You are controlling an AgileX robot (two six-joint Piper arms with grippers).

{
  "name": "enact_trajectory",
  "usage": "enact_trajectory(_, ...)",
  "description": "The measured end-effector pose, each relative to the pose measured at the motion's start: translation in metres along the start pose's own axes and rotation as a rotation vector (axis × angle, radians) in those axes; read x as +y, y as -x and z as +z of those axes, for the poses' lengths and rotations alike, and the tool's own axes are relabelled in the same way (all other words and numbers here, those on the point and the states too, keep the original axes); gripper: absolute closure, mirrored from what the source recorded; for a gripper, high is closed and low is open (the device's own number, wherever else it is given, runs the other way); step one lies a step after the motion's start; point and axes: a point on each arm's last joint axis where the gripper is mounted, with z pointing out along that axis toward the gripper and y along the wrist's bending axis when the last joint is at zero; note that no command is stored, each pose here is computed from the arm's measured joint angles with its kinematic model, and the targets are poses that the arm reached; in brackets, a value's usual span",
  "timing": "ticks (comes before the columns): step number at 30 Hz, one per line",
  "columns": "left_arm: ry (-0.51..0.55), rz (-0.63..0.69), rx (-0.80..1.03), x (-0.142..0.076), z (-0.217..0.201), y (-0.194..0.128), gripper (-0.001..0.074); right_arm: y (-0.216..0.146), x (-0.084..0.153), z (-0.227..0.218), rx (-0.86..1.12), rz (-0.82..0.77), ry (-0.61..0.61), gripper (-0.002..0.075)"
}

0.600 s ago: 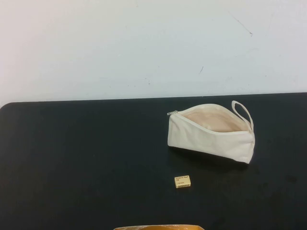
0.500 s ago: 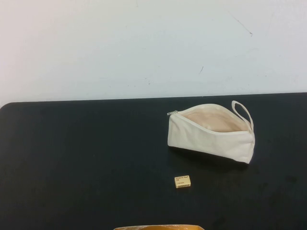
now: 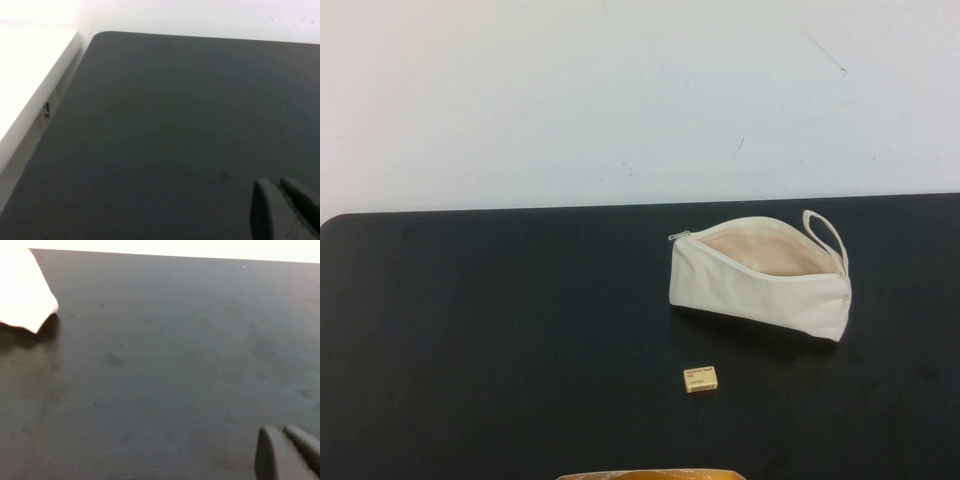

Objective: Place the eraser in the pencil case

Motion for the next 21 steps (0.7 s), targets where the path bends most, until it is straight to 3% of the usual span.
enact_trajectory(6,-0.002,-0.005,0.000,0.000,0.000,0.000,0.0737,0.000,0.000,0.000,0.000,0.000,0.000,0.0727)
enact_trajectory(11,-0.041,-0.111,-0.001,-0.004,0.000,0.000,0.0737,0.000,0.000,0.000,0.000,0.000,0.000,0.0727)
enact_trajectory(13,-0.084,-0.254,-0.001,-0.008,0.000,0.001,0.0737,0.000,0.000,0.000,0.000,0.000,0.000,0.0727)
enact_trajectory(14,-0.118,-0.378,0.002,-0.010,0.000,0.001,0.0737,0.000,0.000,0.000,0.000,0.000,0.000,0.0727)
enact_trajectory(15,-0.191,-0.611,0.005,-0.016,-0.001,0.004,0.0737,0.000,0.000,0.000,0.000,0.000,0.000,0.0727)
enact_trajectory(17,-0.247,-0.778,0.003,-0.020,-0.002,0.007,0.0737,0.000,0.000,0.000,0.000,0.000,0.000,0.0727)
enact_trajectory(21,-0.283,-0.925,-0.023,-0.021,-0.003,0.012,0.0735,0.000,0.000,0.000,0.000,0.000,0.000,0.0727)
